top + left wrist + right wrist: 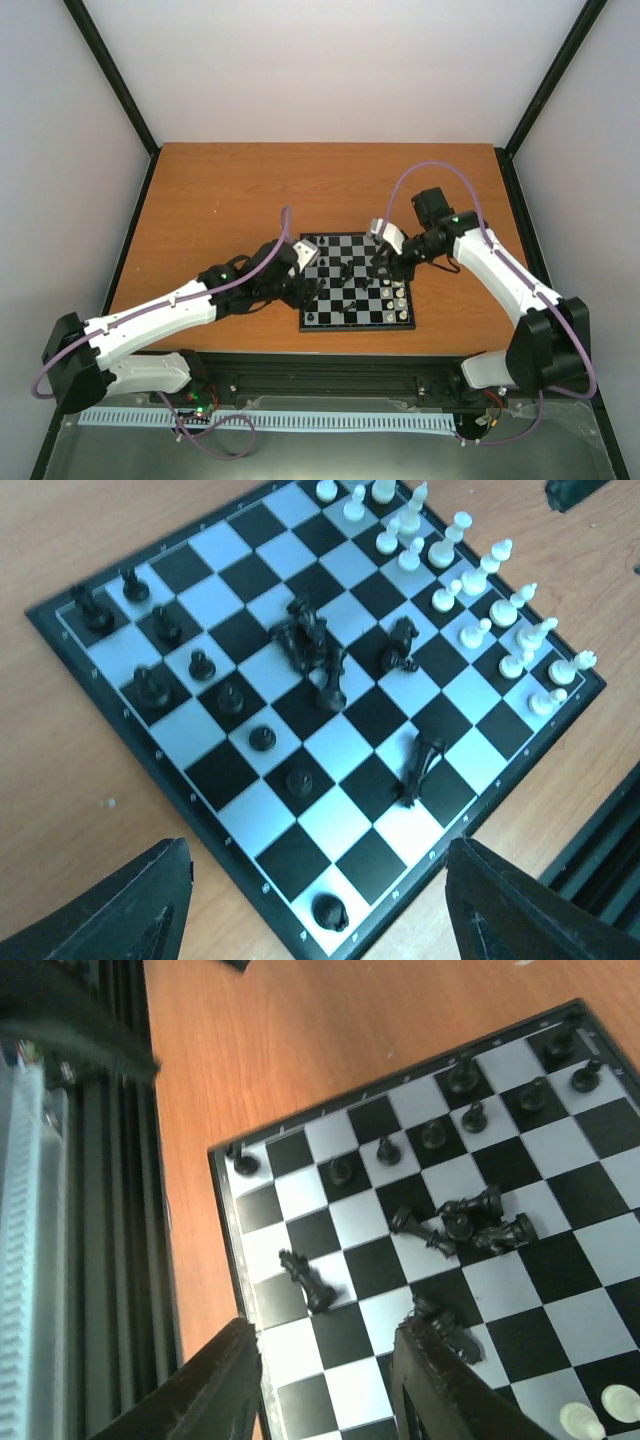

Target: Set up the chess pieces on the board

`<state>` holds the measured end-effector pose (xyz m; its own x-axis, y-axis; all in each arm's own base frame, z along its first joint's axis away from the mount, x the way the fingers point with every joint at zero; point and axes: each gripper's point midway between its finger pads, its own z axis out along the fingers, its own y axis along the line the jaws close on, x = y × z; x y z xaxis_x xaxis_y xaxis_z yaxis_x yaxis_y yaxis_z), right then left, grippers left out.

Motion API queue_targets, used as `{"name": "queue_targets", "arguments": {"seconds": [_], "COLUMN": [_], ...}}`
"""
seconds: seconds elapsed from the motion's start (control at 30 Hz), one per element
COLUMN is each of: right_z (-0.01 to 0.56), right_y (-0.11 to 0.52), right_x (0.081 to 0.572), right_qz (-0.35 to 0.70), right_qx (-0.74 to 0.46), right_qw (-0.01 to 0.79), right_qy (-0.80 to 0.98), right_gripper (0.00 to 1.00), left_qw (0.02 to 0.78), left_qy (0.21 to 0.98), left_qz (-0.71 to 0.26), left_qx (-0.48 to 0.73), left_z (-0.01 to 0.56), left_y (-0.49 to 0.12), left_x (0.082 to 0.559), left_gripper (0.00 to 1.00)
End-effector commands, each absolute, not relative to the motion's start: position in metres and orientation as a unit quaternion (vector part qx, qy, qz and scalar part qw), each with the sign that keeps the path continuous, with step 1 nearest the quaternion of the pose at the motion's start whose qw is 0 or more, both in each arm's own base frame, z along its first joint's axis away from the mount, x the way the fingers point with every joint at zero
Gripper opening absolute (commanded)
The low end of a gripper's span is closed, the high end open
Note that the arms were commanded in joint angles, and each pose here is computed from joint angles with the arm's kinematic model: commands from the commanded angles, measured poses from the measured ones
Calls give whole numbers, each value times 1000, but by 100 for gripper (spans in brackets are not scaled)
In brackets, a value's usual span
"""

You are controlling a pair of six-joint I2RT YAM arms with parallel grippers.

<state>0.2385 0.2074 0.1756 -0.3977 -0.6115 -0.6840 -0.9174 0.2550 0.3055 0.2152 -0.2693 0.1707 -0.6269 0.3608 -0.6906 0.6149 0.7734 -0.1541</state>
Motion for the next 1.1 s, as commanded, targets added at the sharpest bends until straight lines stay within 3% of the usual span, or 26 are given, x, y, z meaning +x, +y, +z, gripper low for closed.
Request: {"name": "queue_targets", "arguments": {"seconds": [0.0, 0.2, 0.57, 1.07], "right_z": [144, 102, 64, 33], "right_y": [204, 226, 243, 237], "right_x": [228, 196, 189, 192], "right_qz": [229, 187, 160, 135], "right_qx": [-616, -679, -717, -729], "right_qw": [246, 211, 175, 125], "right_qy": [713, 678, 655, 660], "right_gripper": [39, 44, 47, 35], "left_qw": [372, 389, 395, 395], "left_qy": [859, 863, 868, 871], "left_qz": [-264, -254, -246, -237], "left_qx": [235, 199, 174, 173], "left_z": [198, 197, 189, 184], "left_y": [-272, -252, -236, -233], "left_x": [209, 209, 205, 206], "left_gripper": [72, 74, 77, 78]}}
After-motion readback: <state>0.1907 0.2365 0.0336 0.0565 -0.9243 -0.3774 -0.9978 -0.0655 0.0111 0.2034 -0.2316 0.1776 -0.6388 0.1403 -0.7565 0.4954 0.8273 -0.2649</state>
